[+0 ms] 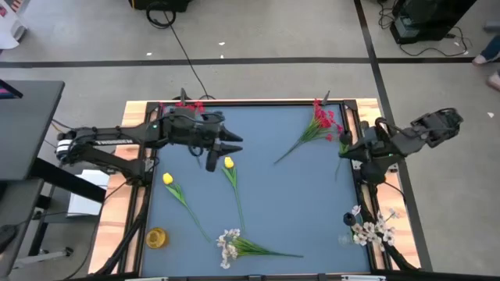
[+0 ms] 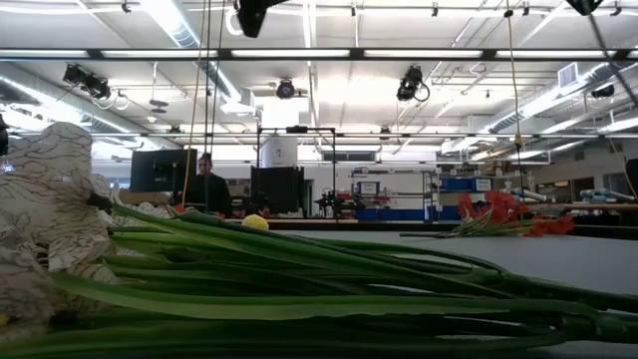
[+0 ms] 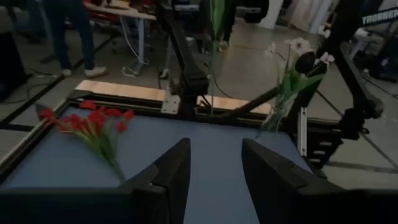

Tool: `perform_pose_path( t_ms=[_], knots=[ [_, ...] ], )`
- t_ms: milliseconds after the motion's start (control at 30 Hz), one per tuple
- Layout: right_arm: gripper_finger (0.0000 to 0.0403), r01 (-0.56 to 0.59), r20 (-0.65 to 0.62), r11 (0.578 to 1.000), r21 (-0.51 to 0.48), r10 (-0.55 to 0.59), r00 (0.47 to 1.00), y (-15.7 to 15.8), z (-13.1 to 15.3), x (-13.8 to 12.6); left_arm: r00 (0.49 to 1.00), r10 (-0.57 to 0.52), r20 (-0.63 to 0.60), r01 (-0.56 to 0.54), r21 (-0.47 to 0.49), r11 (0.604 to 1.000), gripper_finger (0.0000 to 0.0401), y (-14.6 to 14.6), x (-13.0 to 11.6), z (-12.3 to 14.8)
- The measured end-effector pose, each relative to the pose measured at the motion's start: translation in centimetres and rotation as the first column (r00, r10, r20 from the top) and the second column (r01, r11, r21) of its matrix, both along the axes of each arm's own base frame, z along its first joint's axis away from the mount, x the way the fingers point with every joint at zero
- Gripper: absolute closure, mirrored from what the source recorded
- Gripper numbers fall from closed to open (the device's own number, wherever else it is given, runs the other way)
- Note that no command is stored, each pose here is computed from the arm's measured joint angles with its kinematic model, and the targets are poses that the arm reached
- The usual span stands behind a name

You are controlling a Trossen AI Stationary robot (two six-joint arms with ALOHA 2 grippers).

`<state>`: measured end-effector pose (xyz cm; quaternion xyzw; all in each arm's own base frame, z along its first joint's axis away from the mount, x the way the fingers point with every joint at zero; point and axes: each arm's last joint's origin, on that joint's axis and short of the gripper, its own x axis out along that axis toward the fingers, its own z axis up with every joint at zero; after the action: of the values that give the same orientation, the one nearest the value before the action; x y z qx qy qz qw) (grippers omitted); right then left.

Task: Sort flowers into vase by color
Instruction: Put the black flower into the transparent vase

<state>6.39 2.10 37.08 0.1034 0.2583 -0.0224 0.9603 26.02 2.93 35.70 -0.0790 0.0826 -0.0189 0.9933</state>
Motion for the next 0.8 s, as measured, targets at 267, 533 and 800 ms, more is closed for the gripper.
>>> perform_pose_path(
  t_ms=[267,533,800],
  knots=[
    [0.0396,-0.134,-0.07,0.988,0.071,0.139,0.988,-1.0,-0.5,-2.8,1.0,0.026,0.01,-0.026,-0.006,1.0,0.0253,-0.8,-1.9,-1.8],
    [0.0396,-0.293,0.068,0.945,0.146,0.286,0.956,-2.1,-0.3,-5.8,0.988,-0.007,0.154,0.001,0.041,0.999,0.0245,-1.4,-1.3,-0.8],
    [0.0396,-0.443,0.176,0.883,0.154,0.417,0.892,-2.4,0.0,-7.3,0.986,0.008,0.166,-0.02,0.068,0.997,0.0188,-1.0,-1.2,-0.7]
  ],
)
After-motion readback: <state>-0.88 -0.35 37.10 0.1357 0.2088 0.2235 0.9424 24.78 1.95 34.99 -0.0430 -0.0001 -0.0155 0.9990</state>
